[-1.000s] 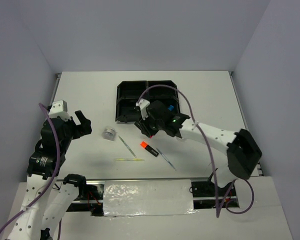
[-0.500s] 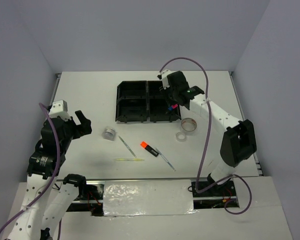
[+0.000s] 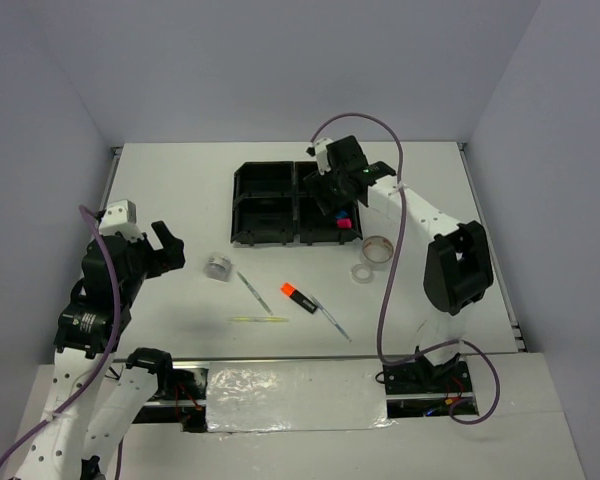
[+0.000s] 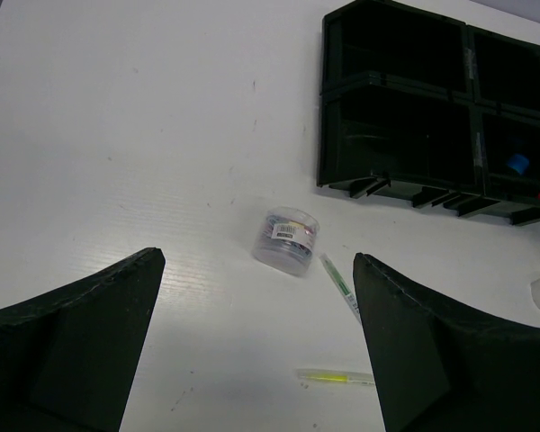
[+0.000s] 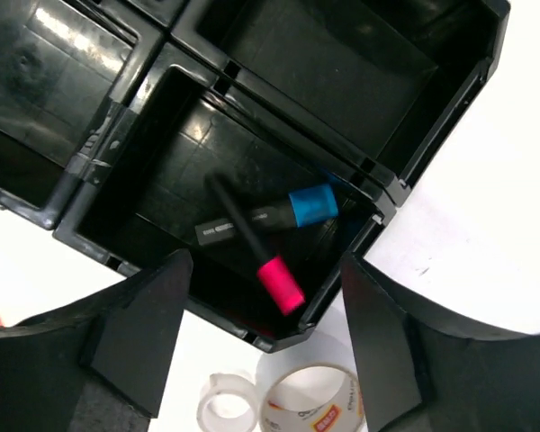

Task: Sort the stationery into containers
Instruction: Place the pen in the storage box, then pick up the pen from the center of the board.

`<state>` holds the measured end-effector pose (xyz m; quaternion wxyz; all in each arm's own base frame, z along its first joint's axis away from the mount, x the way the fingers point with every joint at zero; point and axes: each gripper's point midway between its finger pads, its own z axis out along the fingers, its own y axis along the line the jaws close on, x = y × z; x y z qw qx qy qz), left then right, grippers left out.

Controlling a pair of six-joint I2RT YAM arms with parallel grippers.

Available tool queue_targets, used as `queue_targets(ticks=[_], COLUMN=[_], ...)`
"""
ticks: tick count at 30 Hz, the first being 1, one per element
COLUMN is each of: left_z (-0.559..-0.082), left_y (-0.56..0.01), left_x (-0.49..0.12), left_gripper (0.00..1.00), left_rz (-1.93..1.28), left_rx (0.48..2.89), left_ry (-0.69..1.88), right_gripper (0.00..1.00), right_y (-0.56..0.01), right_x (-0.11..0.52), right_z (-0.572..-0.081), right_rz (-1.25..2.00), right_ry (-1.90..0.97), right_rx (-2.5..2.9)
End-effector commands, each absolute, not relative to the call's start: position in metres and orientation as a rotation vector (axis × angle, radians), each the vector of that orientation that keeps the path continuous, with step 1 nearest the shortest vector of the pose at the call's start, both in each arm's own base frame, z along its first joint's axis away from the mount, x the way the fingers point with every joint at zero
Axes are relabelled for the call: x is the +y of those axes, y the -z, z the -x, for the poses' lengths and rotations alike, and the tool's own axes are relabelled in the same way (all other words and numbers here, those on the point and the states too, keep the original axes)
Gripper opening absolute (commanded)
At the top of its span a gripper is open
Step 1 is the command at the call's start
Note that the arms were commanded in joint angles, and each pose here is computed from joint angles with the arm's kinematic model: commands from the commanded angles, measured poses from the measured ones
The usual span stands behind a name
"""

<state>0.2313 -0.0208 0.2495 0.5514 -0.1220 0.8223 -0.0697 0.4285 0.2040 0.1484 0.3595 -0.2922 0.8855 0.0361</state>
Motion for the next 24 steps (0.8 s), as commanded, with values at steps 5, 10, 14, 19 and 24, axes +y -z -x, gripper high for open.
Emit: queue_targets(ticks=[5, 10, 14, 19, 24], left_z=[-0.235, -0.234, -0.234, -0.234, -0.232], left_y=[-0.263, -0.263, -0.262, -0.262, -0.263], left_x=[-0.024, -0.021, -0.023, -0.022, -0.025], left_gripper=[0.99, 0.99, 0.99, 0.99, 0.99], left_rz=[0.246, 0.262, 0.256, 0.260, 0.252], left_rx=[1.891, 1.881, 1.888, 1.886, 1.882], left_ry=[0.182, 0.171, 0.174, 0.175, 0.180], right_gripper=[0.77, 0.75, 0.72, 0.67, 0.67], right_y=[-0.193, -0.148, -0.110, -0.064, -0.045], right_x=[0.248, 0.299, 0.319, 0.322, 0.315], right_z=[-0.371, -0.279, -0.232, -0.205, -0.205], right_rz=[0.756, 0.792, 0.852, 0.915, 0.928], right_ry=[-0.266, -0.360, -0.318, -0.234, -0.179], right_rx=[2.182, 2.243, 2.322, 2.395, 2.409])
